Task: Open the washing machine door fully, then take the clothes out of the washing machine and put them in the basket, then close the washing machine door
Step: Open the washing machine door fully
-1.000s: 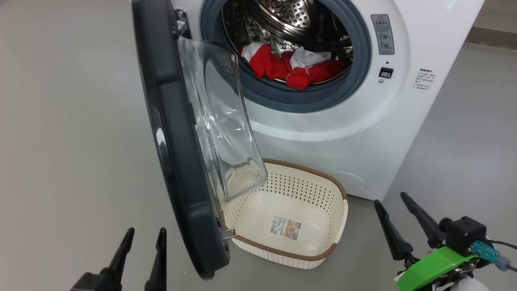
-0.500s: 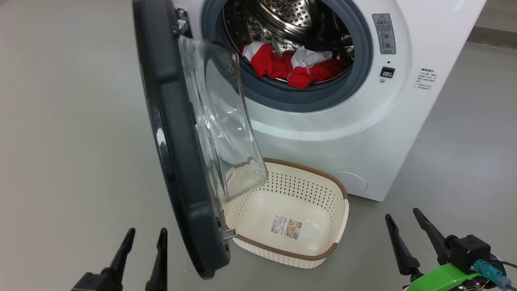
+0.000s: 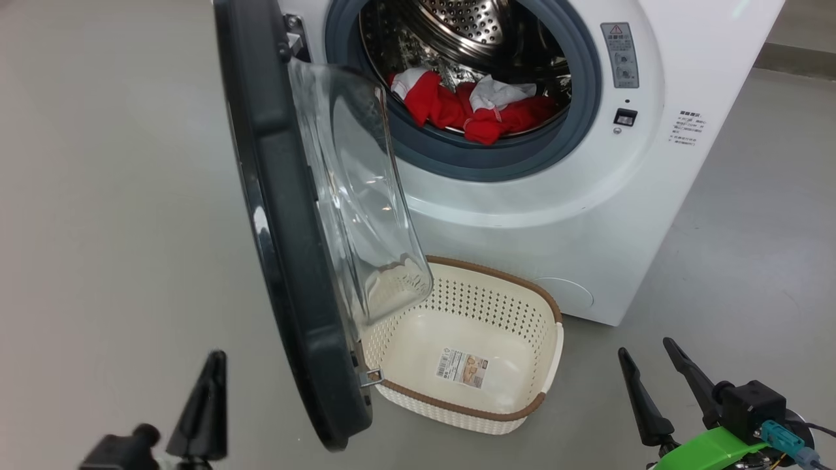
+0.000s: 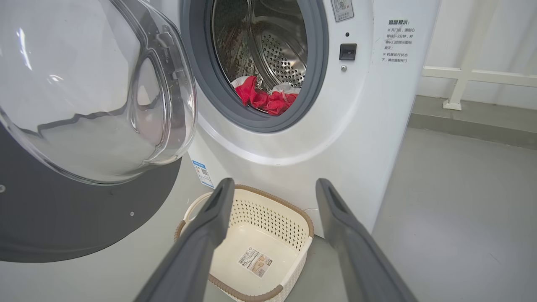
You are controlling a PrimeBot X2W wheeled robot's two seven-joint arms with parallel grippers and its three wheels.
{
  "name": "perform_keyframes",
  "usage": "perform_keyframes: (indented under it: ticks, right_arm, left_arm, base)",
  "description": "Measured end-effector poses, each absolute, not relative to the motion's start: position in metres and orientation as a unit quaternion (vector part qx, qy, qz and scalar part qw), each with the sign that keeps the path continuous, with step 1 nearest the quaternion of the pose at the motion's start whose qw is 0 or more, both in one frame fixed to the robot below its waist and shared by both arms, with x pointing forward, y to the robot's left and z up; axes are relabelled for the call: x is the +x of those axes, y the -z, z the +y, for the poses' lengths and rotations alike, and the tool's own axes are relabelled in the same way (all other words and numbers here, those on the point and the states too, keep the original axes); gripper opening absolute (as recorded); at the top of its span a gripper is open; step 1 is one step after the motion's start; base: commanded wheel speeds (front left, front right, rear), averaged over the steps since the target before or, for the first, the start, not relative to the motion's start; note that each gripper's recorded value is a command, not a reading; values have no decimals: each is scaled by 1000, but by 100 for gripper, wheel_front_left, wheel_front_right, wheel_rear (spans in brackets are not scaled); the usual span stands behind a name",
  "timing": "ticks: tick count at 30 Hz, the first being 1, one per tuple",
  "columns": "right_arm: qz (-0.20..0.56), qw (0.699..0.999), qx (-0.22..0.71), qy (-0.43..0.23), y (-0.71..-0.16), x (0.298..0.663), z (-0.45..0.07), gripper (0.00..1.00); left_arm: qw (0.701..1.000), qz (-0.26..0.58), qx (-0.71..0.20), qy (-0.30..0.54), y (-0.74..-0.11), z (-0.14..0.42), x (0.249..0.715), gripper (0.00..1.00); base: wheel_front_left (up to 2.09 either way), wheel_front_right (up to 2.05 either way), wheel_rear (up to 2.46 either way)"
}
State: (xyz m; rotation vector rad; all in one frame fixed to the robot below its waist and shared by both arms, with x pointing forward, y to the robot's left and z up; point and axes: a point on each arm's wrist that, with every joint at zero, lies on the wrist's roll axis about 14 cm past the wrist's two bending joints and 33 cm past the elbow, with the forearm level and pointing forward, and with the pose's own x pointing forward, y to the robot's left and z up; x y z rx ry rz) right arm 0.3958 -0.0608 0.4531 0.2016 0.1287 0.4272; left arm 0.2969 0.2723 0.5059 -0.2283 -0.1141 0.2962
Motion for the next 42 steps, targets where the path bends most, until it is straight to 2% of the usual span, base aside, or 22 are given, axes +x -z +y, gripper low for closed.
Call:
perform_keyframes:
  ticks: [3,9,13,17,22,28,36,42]
  right_arm:
    - [63,970,100,-212,-454,396,-60,100]
    - [61,970,100,-214,-455,396,-59,100]
    - [60,970,100,-214,-456,396,-59,100]
    - [58,970,99,-213,-457,396,-60,100]
    - [58,970,100,-212,-457,395,-61,100]
    - [57,971,100,-211,-458,395,-62,100]
    - [58,971,100,-210,-457,394,-63,100]
    - [60,971,102,-207,-455,395,-64,100]
  left_arm:
    - [976,-94,-118,-157,-528,281,297,0]
    - [955,-233,-106,-150,-618,288,295,0]
    - [942,-301,-100,-104,-665,261,290,0]
    - [939,-324,-109,-42,-684,221,291,0]
    - [947,-290,-129,37,-668,166,297,0]
    - [965,-194,-157,77,-611,132,309,0]
    - [977,-89,-180,75,-545,122,318,0]
    - [980,-55,-184,53,-525,131,327,0]
  base:
    - [0,0,0]
    - [0,0,0]
    - [0,0,0]
    - [0,0,0]
    - [0,0,0]
    - [0,0,0]
    - [0,0,0]
    - [0,0,0]
